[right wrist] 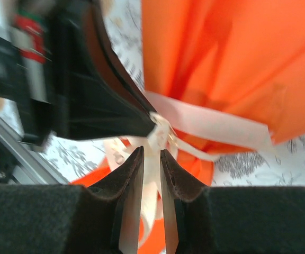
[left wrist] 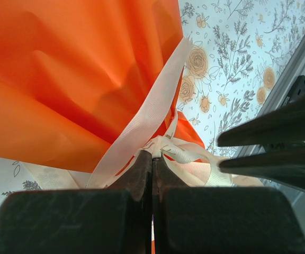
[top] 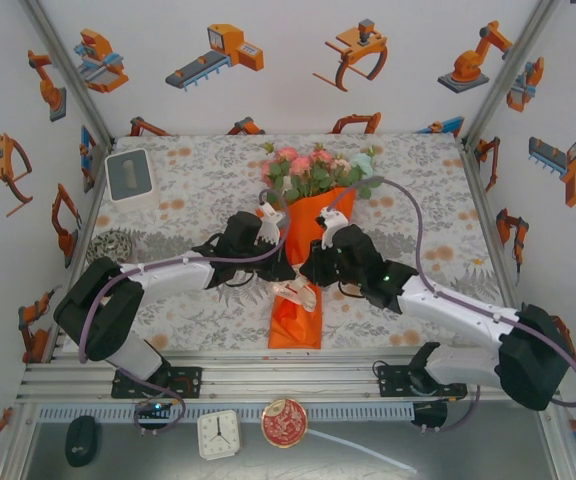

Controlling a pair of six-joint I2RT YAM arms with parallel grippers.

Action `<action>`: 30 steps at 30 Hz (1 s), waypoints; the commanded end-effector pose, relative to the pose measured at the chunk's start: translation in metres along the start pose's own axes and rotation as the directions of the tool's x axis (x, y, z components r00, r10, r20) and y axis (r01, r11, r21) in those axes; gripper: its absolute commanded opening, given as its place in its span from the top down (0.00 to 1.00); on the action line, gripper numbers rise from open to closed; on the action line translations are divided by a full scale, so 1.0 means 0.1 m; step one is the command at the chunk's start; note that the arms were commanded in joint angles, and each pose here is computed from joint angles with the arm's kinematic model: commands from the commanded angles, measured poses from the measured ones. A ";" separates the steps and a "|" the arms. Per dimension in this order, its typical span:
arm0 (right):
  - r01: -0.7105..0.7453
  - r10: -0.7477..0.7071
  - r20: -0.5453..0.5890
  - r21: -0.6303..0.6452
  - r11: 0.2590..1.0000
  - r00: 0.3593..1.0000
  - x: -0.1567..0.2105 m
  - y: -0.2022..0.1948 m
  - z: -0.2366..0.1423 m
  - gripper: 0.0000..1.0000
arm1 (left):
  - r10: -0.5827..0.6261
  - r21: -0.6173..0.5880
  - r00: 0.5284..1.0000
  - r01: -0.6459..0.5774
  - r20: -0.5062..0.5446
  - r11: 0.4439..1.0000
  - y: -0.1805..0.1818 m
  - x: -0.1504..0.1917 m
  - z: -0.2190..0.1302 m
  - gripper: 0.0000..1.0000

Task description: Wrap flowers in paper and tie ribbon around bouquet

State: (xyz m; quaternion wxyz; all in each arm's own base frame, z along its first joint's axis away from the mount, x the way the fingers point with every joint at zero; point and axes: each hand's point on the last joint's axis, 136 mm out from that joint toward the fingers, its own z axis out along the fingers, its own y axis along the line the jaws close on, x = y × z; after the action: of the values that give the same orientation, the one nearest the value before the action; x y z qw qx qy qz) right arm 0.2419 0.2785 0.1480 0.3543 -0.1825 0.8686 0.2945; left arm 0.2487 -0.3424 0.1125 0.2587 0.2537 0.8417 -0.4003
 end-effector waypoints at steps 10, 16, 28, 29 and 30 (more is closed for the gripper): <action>0.077 -0.077 -0.088 0.006 0.997 0.993 0.37 -0.10 -0.05 0.79 | 0.057 0.030 0.997 -0.058 0.043 0.998 -0.14 -0.13 -0.07 1.00; 0.149 -0.149 -0.001 0.017 0.989 0.989 0.00 0.01 -0.33 0.73 | 0.054 0.032 0.998 -0.055 0.039 0.998 -0.14 -0.12 -0.06 1.00; 0.264 -0.268 -0.072 -0.060 0.963 0.961 -0.18 0.25 0.02 0.70 | 0.057 0.032 0.998 -0.058 0.038 0.998 -0.15 -0.12 -0.07 1.00; 0.269 -0.273 -0.081 -0.061 0.961 0.959 -0.17 0.25 0.05 0.70 | 0.056 0.033 0.998 -0.058 0.036 0.998 -0.15 -0.12 -0.07 1.00; 0.272 -0.277 -0.087 -0.066 0.960 0.957 -0.17 0.25 0.08 0.70 | 0.055 0.033 0.998 -0.056 0.035 0.998 -0.15 -0.12 -0.06 1.00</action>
State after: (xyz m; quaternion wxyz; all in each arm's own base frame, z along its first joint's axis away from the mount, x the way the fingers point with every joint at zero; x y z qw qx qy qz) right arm 0.2453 0.2963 0.1596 0.3464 -0.2983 0.8526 0.2532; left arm 0.2470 -0.3436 0.1158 0.2615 0.2575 0.8386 -0.4025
